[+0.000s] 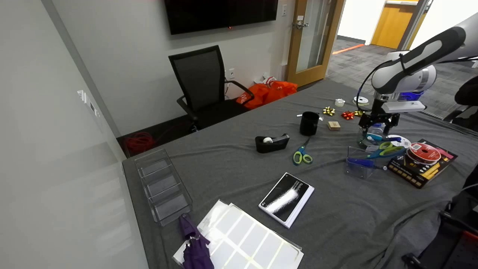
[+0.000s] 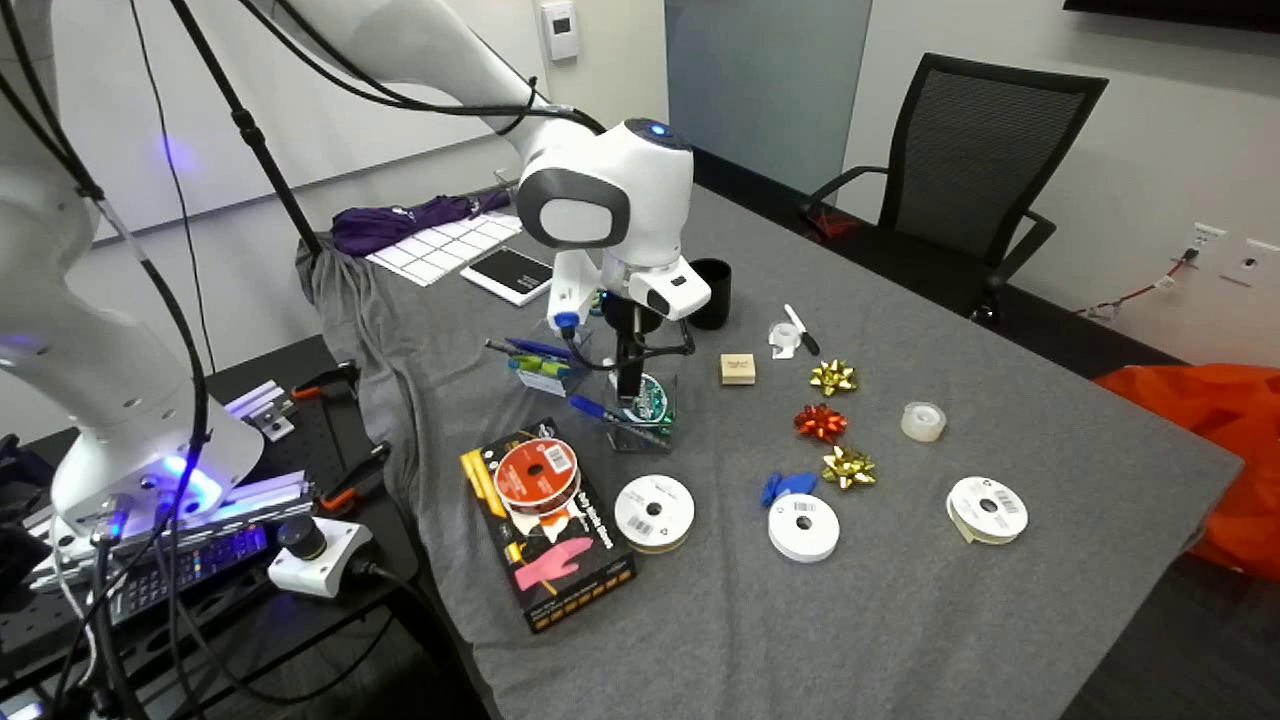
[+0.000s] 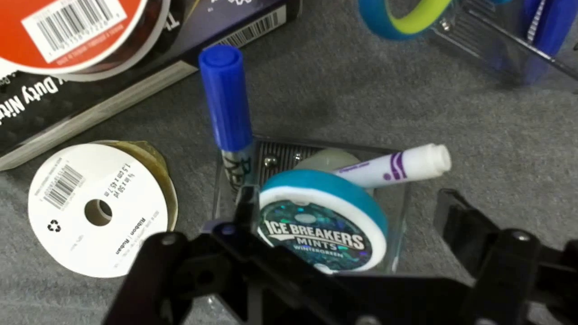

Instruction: Place the ribbon tape with a green label in the container on the right

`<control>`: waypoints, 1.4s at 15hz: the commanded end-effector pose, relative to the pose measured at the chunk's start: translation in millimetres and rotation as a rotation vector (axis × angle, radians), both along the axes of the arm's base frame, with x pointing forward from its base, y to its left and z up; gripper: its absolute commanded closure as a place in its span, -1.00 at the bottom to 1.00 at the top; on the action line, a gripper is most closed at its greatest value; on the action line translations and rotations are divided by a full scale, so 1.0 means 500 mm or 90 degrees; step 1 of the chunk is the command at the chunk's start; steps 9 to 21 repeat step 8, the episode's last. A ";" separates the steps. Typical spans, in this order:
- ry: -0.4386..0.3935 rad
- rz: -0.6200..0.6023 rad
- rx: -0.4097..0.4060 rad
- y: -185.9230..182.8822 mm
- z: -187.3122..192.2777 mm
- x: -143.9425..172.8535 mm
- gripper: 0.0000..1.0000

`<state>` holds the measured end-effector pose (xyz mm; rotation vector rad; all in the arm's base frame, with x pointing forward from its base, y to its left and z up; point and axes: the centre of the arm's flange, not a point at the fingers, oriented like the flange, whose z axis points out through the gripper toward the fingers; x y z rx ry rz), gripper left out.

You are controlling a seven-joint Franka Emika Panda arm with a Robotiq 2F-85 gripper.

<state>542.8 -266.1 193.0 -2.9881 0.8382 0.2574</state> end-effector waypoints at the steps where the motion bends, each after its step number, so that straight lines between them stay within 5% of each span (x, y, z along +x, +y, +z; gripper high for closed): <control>1: -0.024 0.005 0.004 0.004 0.075 -0.002 -1.00; 8: -0.061 0.053 0.006 0.005 0.187 0.010 -1.00; 21: -0.061 0.053 0.006 0.005 0.187 0.010 -1.00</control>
